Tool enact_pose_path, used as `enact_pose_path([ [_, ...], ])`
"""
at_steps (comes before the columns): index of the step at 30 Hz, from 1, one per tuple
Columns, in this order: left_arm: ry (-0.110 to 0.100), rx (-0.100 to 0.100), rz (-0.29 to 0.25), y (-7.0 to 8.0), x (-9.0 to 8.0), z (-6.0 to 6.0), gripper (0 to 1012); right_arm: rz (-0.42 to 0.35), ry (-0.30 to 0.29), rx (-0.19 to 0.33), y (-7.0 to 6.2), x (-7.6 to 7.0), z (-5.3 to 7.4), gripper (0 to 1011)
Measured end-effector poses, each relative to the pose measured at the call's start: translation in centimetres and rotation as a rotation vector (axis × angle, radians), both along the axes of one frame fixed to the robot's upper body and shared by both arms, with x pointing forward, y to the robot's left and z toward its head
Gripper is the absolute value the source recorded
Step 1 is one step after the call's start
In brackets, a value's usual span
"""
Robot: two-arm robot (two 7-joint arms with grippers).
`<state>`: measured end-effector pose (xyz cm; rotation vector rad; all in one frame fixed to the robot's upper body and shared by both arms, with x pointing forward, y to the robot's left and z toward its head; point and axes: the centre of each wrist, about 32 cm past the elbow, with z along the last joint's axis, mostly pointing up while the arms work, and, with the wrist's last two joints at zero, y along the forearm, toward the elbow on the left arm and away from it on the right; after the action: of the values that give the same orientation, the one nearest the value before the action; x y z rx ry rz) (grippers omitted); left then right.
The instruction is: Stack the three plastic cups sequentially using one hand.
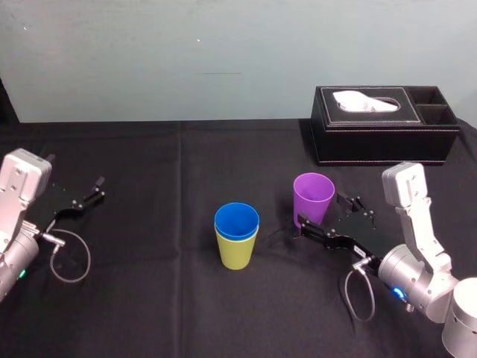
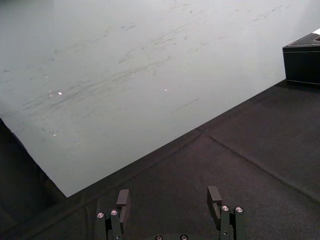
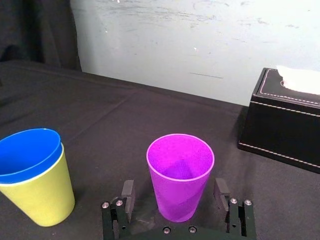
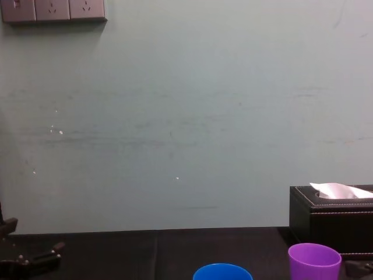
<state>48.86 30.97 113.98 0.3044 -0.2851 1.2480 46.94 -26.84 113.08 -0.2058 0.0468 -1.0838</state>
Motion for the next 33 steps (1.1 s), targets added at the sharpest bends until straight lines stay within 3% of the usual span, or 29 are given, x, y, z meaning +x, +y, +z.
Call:
enact_pose_path([
  [33, 0.000, 0.000, 0.000, 0.0, 0.0, 0.0, 1010, -0.012, 0.010, -0.008, 0.2, 1.5, -0.1, 1003],
])
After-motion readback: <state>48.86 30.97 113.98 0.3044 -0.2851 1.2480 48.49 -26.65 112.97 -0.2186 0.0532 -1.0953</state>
